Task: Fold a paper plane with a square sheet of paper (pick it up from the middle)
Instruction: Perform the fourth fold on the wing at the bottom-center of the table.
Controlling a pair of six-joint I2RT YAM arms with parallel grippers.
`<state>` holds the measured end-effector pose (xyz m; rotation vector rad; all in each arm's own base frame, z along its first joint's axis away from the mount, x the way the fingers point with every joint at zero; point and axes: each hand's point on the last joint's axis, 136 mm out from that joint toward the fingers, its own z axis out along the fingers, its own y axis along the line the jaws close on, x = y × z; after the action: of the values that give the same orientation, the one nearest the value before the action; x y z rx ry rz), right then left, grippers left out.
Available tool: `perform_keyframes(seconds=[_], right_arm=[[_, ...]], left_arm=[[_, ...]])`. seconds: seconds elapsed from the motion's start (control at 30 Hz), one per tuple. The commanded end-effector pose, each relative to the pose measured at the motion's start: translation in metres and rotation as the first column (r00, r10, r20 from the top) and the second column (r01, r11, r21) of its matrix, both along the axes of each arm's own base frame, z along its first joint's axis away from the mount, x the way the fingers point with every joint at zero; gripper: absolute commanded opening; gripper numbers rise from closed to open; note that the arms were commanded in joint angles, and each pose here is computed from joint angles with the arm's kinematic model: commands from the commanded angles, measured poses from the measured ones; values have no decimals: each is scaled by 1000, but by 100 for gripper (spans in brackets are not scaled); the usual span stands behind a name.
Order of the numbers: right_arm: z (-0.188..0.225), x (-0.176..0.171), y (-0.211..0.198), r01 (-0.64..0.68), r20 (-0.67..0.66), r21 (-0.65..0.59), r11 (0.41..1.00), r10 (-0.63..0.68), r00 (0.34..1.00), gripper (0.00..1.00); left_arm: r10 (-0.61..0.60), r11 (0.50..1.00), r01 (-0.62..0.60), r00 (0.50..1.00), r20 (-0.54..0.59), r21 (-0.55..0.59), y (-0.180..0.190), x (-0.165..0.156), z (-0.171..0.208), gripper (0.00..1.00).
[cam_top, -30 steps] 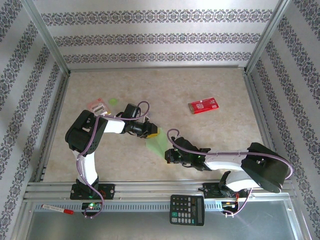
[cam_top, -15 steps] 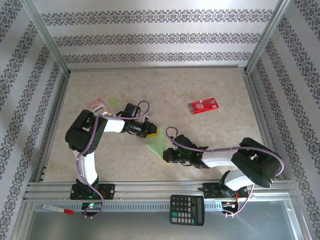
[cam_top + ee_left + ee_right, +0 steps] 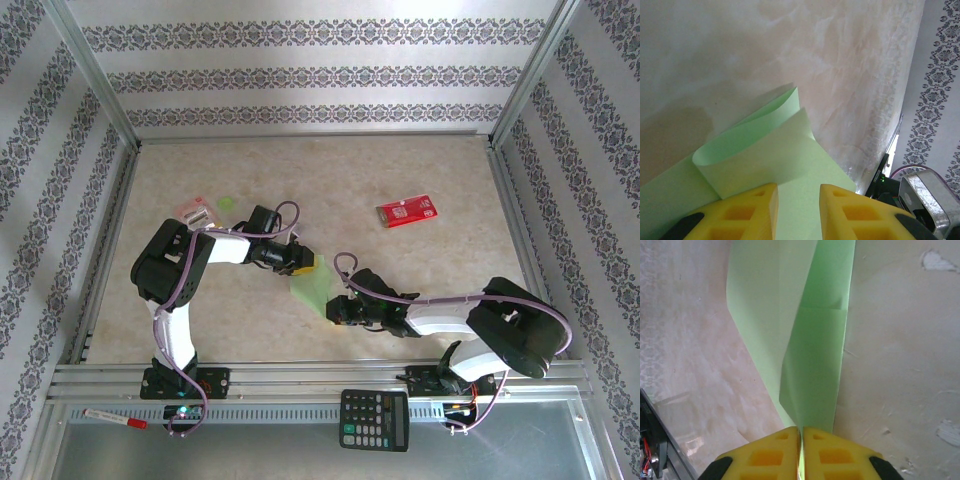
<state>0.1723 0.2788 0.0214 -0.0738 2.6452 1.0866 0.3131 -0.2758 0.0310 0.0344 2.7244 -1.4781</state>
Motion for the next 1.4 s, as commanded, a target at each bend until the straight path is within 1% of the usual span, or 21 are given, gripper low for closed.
perform_keyframes(seconds=[0.0,0.13,0.3,0.6,0.73,0.93,1.1,1.37], right_arm=[[8,6,-2,-4,33,11,1000,4,999,13],[9,12,-7,7,34,7,1000,-7,999,16],[11,18,-7,-10,29,12,1000,9,1000,16],[7,21,2,-51,9,18,999,50,999,5],[-1,18,3,-65,-13,9,998,65,998,2],[-2,18,2,-63,-13,7,998,63,998,1],[-3,19,-1,-43,-15,0,999,43,999,0],[-6,19,-8,-14,-13,-16,1000,14,1000,0]], left_arm=[[29,995,-24,998,-48,93,18,-6,-26,28],[28,996,-23,998,-48,91,17,-5,-27,28],[26,996,-21,998,-54,91,17,-6,-28,29],[28,996,-24,998,-51,88,17,-5,-26,29],[28,996,-24,998,-49,82,16,-4,-24,29],[32,997,-30,999,-26,72,15,-2,-13,31],[39,997,-40,999,14,70,17,-1,5,36],[48,995,-52,997,58,79,20,1,19,39]])
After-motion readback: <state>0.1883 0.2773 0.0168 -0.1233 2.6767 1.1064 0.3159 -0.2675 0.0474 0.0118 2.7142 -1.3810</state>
